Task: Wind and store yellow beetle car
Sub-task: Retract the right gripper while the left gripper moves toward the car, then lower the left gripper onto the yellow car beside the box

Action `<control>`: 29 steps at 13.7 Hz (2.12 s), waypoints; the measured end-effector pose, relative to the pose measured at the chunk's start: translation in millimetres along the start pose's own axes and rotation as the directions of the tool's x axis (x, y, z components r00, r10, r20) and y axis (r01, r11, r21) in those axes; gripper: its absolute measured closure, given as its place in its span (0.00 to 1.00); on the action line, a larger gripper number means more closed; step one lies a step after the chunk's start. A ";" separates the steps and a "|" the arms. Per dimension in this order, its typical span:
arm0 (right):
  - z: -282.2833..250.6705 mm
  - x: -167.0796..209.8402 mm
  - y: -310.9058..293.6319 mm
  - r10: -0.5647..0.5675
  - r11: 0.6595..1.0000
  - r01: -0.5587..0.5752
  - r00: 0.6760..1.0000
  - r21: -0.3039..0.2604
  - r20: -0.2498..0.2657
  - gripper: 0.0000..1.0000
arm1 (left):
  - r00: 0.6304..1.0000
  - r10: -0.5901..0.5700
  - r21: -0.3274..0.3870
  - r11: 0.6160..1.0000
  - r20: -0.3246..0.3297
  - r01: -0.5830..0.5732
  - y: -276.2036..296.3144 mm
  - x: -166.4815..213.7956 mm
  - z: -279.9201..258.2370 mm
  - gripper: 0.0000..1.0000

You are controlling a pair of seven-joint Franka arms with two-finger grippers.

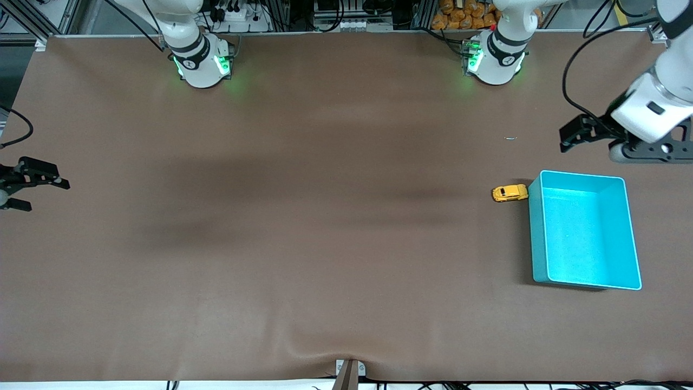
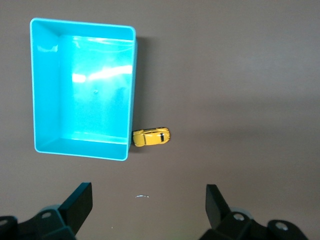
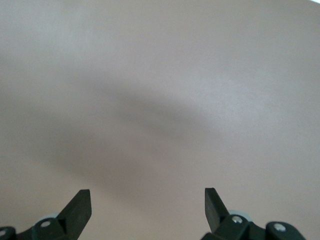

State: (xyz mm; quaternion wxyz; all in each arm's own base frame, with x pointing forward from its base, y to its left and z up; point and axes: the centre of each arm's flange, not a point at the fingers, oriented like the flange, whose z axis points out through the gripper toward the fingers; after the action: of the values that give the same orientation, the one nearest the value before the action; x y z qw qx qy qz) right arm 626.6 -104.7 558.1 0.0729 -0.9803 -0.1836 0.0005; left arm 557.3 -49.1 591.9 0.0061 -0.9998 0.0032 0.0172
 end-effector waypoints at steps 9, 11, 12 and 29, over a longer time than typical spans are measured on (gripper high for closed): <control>-78.5 -7.2 -94.2 0.237 0.969 -0.239 0.971 -0.062 -0.028 0.00 | 0.973 -0.211 -0.006 0.977 0.090 0.212 -31.1 21.1 47.3 0.00; -72.8 -6.6 -97.6 0.258 0.963 -0.258 0.966 -0.072 -0.015 0.00 | 0.965 -0.235 0.004 0.972 0.115 0.236 -29.2 18.0 59.6 0.00; -68.3 -8.1 -95.8 0.266 0.961 -0.266 0.964 -0.080 -0.004 0.00 | 0.963 -0.240 0.009 0.971 0.123 0.240 -27.6 15.6 67.4 0.00; -68.1 -39.1 -106.3 0.313 0.942 -0.316 0.949 -0.115 -0.041 0.00 | 0.630 -0.776 0.002 0.630 0.012 0.776 -17.8 -68.0 224.5 0.00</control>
State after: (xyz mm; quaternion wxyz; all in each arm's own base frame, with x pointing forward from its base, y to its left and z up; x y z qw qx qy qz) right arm 553.8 -30.5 639.6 0.0146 -0.9996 -0.0237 -0.0096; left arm 481.7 -28.1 370.1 0.0114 -0.9040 -0.4270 0.0190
